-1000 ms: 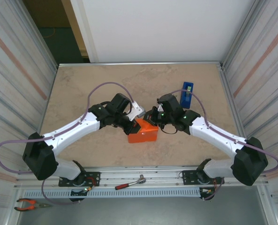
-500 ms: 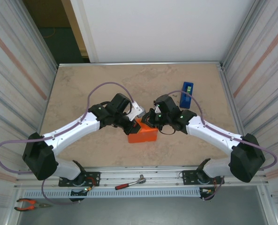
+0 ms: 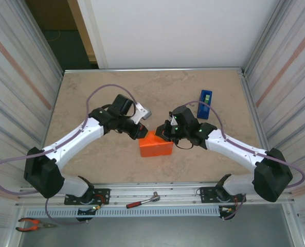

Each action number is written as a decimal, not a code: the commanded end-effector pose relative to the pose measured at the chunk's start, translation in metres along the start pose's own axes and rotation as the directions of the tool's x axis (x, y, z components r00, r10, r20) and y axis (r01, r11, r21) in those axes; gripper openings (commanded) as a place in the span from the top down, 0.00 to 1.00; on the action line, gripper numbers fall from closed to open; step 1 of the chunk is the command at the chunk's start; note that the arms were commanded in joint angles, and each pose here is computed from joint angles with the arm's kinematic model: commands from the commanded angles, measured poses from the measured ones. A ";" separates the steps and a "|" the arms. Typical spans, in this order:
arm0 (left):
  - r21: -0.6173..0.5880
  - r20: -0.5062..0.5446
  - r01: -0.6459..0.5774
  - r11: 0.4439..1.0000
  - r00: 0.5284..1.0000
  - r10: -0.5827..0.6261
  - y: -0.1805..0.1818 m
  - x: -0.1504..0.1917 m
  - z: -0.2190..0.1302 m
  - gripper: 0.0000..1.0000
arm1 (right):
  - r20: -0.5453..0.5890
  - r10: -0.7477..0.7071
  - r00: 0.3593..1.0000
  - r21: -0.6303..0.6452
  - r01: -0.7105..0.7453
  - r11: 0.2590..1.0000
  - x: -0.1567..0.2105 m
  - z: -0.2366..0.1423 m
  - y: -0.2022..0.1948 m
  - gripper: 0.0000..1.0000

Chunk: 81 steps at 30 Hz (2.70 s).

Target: Wrap the gift box in paper

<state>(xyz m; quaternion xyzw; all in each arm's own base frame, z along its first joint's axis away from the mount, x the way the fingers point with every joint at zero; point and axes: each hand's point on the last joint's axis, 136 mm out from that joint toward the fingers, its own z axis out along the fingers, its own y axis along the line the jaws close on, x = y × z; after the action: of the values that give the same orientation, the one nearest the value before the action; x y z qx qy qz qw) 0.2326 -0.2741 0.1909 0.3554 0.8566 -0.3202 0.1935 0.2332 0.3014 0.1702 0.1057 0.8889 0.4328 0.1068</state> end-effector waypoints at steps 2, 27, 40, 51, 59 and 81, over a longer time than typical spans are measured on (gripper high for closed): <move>0.051 0.042 -0.020 0.998 0.999 0.018 -0.016 -0.015 -0.016 1.00 | -0.037 0.026 0.999 0.096 -0.022 0.995 0.012 0.005 -0.032 1.00; 0.048 -0.112 0.025 0.999 0.993 -0.020 -0.007 0.039 0.034 1.00 | -0.095 -0.073 0.993 -0.019 0.072 0.997 0.022 -0.005 -0.013 1.00; 0.047 -0.119 0.029 0.998 0.993 -0.023 -0.005 0.043 0.036 1.00 | -0.136 -0.117 0.984 -0.040 0.113 0.993 0.040 -0.018 -0.009 1.00; 0.048 -0.120 0.028 0.998 0.993 -0.022 -0.006 0.044 0.036 1.00 | -0.146 -0.130 0.981 -0.016 0.129 0.992 0.052 -0.017 -0.019 1.00; 0.053 -0.124 0.030 0.998 0.992 -0.023 -0.006 0.046 0.037 1.00 | -0.126 -0.120 0.985 0.009 0.122 0.992 0.052 -0.009 -0.036 1.00; 0.056 -0.124 0.026 0.998 0.992 -0.019 -0.007 0.046 0.037 1.00 | -0.053 -0.164 0.985 -0.028 0.163 0.986 0.057 -0.016 -0.031 1.00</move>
<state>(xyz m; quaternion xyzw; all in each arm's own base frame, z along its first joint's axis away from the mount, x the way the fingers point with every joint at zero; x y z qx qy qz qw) 0.2136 -0.2933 0.1692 0.3754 0.8410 -0.3496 0.1720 0.1811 0.2967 0.1671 0.0106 0.8755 0.4639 0.1349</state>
